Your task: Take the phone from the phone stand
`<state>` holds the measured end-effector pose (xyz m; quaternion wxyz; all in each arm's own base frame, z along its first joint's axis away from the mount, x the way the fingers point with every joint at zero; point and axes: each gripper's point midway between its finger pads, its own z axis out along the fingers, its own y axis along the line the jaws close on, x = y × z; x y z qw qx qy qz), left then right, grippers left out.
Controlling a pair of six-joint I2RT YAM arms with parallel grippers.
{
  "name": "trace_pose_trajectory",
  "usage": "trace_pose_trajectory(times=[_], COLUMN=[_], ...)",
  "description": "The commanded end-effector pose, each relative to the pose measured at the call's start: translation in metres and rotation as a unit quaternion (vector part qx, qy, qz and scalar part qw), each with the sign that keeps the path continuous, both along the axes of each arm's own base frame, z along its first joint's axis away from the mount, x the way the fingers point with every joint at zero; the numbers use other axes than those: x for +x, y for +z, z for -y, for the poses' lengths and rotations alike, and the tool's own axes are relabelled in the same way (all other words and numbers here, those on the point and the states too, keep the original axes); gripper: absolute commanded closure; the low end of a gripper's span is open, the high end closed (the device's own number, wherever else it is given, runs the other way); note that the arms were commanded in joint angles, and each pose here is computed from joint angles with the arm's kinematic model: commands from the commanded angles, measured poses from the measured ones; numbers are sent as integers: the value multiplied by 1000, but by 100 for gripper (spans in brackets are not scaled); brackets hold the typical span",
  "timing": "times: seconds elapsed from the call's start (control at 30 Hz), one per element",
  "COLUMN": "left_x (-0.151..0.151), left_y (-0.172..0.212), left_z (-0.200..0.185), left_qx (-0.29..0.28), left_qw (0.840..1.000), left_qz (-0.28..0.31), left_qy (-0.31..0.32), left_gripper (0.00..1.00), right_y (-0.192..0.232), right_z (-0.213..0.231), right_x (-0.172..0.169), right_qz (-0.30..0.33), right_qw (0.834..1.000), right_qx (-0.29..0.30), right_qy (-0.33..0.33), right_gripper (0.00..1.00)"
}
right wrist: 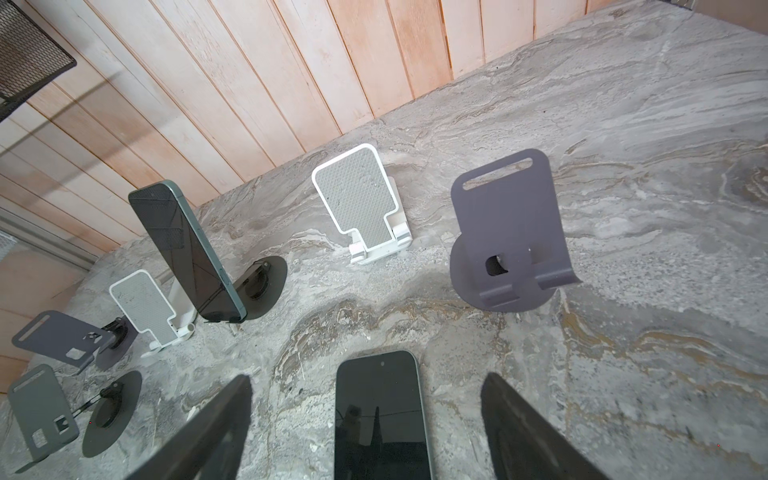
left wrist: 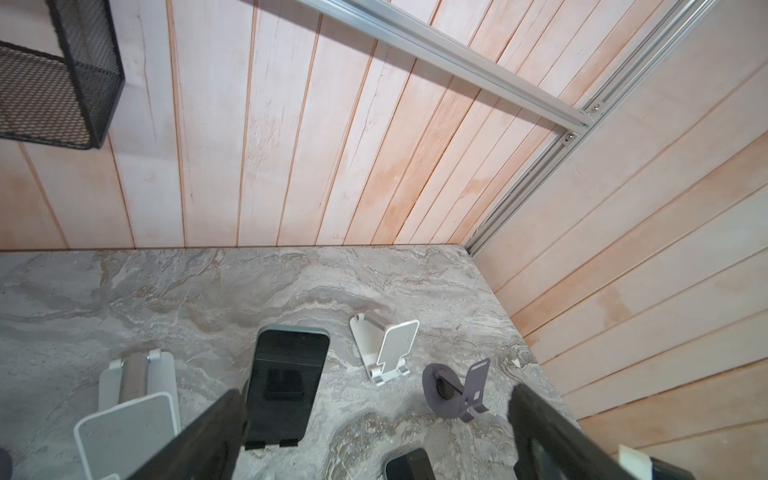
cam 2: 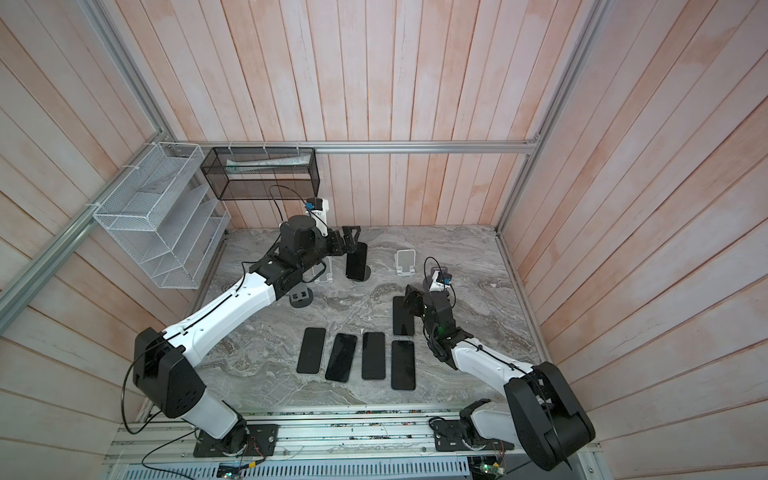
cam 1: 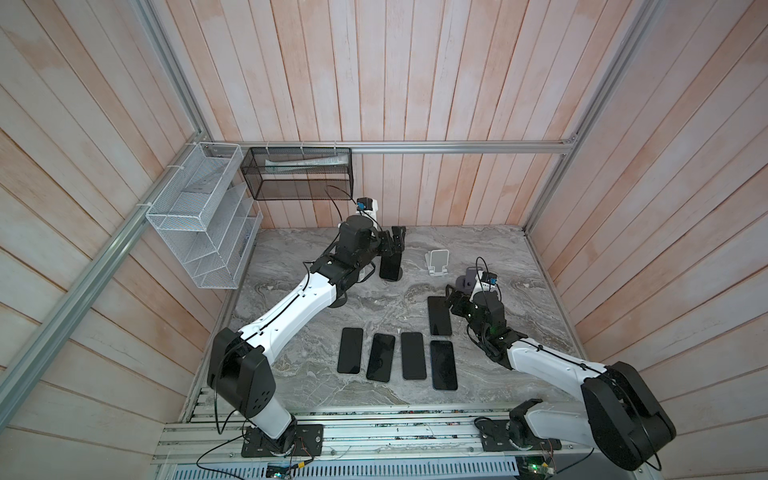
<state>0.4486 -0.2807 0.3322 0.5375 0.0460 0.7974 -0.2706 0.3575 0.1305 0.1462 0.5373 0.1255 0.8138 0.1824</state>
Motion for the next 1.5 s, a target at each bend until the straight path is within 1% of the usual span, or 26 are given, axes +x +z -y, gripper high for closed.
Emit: trace_pose_trajectory(times=[0.0, 0.1, 0.2, 0.4, 0.57, 0.63, 0.73, 0.83, 0.93, 1.13, 1.33, 1.47], left_x=[14, 26, 42, 78, 97, 98, 96, 95, 96, 87, 87, 91], left_y=[-23, -27, -38, -78, -102, -111, -119, -123, -129, -144, -150, -153], left_z=[-7, -6, 0, 8, 9, 13, 18, 15, 11, 24, 26, 22], left_qx=[34, 39, 70, 133, 173, 178, 185, 204, 211, 208, 212, 220], left_qw=[999, 998, 996, 988, 979, 978, 977, 975, 973, 974, 973, 971], left_qz=[-21, -16, -24, -68, -95, -103, -97, -81, -79, -92, -94, -95], left_qy=[31, 40, 41, 48, 47, 38, 34, 47, 50, 10, 8, 20], left_gripper=[0, 0, 0, 0, 0, 0, 0, 0, 0, 0, 0, 0], right_y=[6, 6, 4, 5, 6, 5, 5, 3, 2, 0, -2, -2], right_z=[4, 7, 11, 15, 15, 14, 8, 5, 1, -4, -9, -11], right_x=[-3, -4, -4, -4, -6, -5, -5, -3, -3, -2, -2, -2], right_qz=[12, 11, 10, 10, 13, 11, 7, 3, -1, -9, -13, -14], right_qw=[1000, 1000, 1000, 999, 999, 999, 1000, 1000, 1000, 1000, 1000, 1000], right_qx=[0, -2, -1, 1, 5, 6, 2, 1, 2, 5, 6, 7], right_qy=[-8, -19, -30, -40, -40, -38, -24, -21, -14, -2, 7, 12], right_gripper=[10, 6, 5, 3, 2, 2, 2, 2, 2, 3, 3, 4])
